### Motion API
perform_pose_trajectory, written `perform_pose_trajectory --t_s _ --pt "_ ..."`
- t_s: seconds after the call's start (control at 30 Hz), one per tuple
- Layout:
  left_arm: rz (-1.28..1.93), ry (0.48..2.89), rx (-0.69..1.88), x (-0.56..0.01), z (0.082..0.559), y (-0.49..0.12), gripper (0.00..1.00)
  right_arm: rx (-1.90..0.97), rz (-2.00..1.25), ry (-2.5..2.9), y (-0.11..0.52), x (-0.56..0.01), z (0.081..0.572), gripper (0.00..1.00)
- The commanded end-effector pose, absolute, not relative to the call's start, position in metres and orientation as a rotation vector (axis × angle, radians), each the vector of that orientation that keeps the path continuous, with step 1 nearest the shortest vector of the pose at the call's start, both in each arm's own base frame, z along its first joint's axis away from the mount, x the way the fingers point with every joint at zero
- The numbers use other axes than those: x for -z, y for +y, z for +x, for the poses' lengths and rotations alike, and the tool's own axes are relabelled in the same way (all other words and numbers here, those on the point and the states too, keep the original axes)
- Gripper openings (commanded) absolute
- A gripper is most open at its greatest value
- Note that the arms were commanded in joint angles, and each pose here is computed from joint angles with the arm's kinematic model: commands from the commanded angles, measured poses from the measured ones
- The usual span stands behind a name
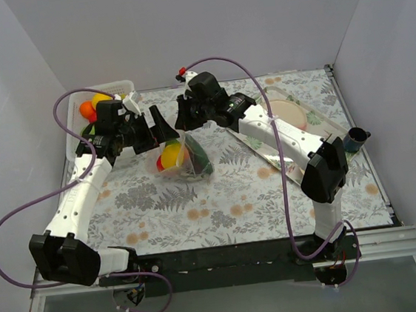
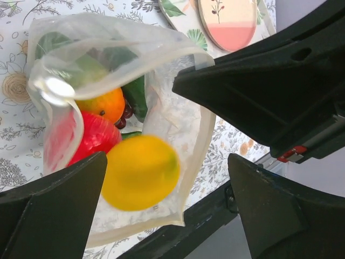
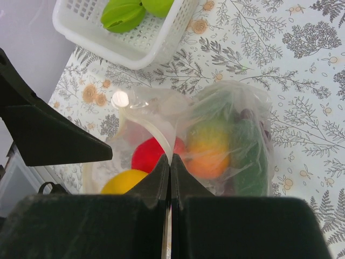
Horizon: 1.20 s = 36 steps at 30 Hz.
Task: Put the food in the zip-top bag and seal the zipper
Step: Place the fake fruit in the zipper food storage bag, then pick up the fake fruit from the bin.
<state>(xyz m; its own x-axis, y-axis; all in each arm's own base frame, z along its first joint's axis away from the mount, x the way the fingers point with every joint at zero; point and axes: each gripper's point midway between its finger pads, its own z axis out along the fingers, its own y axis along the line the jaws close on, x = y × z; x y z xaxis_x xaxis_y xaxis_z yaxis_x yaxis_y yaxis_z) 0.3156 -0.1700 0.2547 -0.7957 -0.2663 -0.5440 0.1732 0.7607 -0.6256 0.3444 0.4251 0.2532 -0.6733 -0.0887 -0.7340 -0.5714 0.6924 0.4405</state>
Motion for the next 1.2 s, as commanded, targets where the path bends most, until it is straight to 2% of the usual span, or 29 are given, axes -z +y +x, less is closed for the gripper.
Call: perform_pose_trajectory --t_s 0.0,0.2,0.33,0.47,0.6,0.7,0.73,0.9,0.93,1.03,1.17 --pt "-0.049 2.254 0.877 -0.277 0.32 -0.167 0.96 -0.897 -0.483 2.102 0.418 -0.291 0.34 0.01" --pt "-0.178 2.141 0.729 -0.312 0.337 -0.144 0.91 -0.89 -0.487 2.089 0.415 -0.295 0.339 0.01" --pt "-0.4 2.072 0.493 -0.319 0.361 -0.101 0.9 -0.876 -0.487 2.074 0.412 -0.302 0.34 0.01" --pt "-0.562 2.08 0.399 -0.301 0.387 -0.062 0.9 -0.868 -0.485 2.049 0.405 -0.307 0.343 0.01" --pt "-0.721 2.081 0.365 -0.274 0.412 -0.012 0.9 -0.879 -0.514 1.999 0.396 -0.338 0.335 0.01" --pt "-0.768 2.098 0.34 -0.254 0.424 0.003 0.9 -0.93 -0.466 1.953 0.372 -0.356 0.337 0.01" --pt "-0.779 2.109 0.329 -0.246 0.429 0.007 0.9 -0.974 -0.443 1.982 0.369 -0.344 0.336 0.01" --pt "-0.859 2.104 0.236 -0.222 0.443 0.034 0.9 -1.15 -0.547 1.982 0.404 -0.347 0.307 0.01" --pt "-0.873 2.1 0.225 -0.22 0.446 0.039 0.9 -1.159 -0.578 1.971 0.412 -0.352 0.299 0.01" --pt "-0.902 2.076 0.201 -0.218 0.463 0.052 0.89 -1.05 -0.513 1.894 0.39 -0.386 0.319 0.01" --pt "-0.91 2.023 0.141 -0.217 0.494 0.069 0.84 -1.129 -0.516 1.88 0.391 -0.385 0.31 0.01"
